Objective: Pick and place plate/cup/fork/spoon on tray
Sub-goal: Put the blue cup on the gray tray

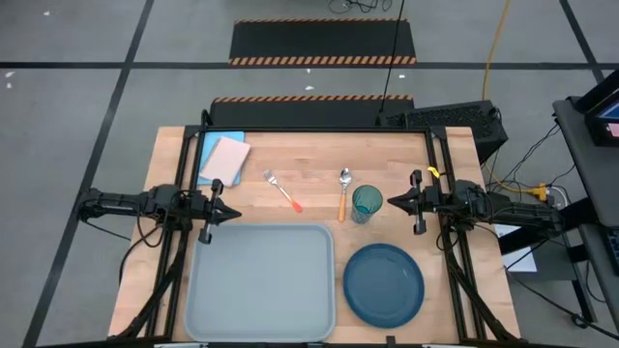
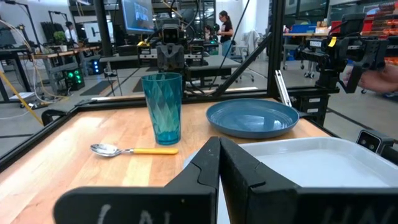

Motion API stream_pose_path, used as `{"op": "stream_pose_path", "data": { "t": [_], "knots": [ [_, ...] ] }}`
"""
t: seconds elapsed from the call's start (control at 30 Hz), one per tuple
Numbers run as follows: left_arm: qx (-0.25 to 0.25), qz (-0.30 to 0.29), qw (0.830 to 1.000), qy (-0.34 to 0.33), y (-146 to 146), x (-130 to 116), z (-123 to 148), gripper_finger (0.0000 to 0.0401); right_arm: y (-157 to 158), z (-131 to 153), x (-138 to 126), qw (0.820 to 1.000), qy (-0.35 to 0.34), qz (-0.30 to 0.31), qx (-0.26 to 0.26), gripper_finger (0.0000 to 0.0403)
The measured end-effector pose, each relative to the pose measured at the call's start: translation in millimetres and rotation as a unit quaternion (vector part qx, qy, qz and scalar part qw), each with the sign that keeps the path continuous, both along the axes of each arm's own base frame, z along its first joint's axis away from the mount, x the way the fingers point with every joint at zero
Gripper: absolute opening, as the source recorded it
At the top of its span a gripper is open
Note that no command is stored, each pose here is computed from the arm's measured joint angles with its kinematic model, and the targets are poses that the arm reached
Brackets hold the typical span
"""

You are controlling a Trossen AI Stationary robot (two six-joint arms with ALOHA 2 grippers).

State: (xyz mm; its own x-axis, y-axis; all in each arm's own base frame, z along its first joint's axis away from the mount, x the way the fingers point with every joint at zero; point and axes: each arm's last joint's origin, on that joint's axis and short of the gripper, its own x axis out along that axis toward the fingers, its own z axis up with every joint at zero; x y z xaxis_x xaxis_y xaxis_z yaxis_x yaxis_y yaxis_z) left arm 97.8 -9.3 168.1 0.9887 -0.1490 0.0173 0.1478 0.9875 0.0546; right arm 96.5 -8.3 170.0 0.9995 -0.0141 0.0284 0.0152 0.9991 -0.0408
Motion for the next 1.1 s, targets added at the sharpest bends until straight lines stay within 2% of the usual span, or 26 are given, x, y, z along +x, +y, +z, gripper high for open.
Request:
{"op": "stream_pose_path", "data": {
  "t": [0.23,0.4,0.5,0.63,1.0,1.1],
  "knots": [
    [-0.02,0.0,1.0,-0.016,0.1,-0.1,3.7,0.001,0.0,0.0,0.0,1.0,0.0,0.0,0.0,0.0],
    [-0.03,-0.003,0.993,-0.111,0.2,-2.9,22.0,0.001,0.0,0.0,0.0,1.0,0.0,0.0,0.0,0.0],
    [-0.02,-0.001,0.984,-0.179,0.5,-6.9,34.3,0.001,0.0,0.3,0.0,1.0,-0.002,0.0,0.0,0.0],
    [-0.019,-0.001,0.972,-0.235,0.9,-11.9,45.8,0.001,0.0,0.6,0.0,1.0,-0.003,0.0,0.0,0.0],
    [-0.035,-0.004,0.966,-0.256,2.2,-29.6,105.1,0.001,0.1,6.9,-0.5,0.999,-0.036,0.001,-0.004,0.0],
    [-0.036,-0.003,0.97,-0.241,2.3,-30.6,124.2,0.001,0.1,7.0,-0.5,0.999,-0.037,0.004,0.025,0.0]
  ]
}}
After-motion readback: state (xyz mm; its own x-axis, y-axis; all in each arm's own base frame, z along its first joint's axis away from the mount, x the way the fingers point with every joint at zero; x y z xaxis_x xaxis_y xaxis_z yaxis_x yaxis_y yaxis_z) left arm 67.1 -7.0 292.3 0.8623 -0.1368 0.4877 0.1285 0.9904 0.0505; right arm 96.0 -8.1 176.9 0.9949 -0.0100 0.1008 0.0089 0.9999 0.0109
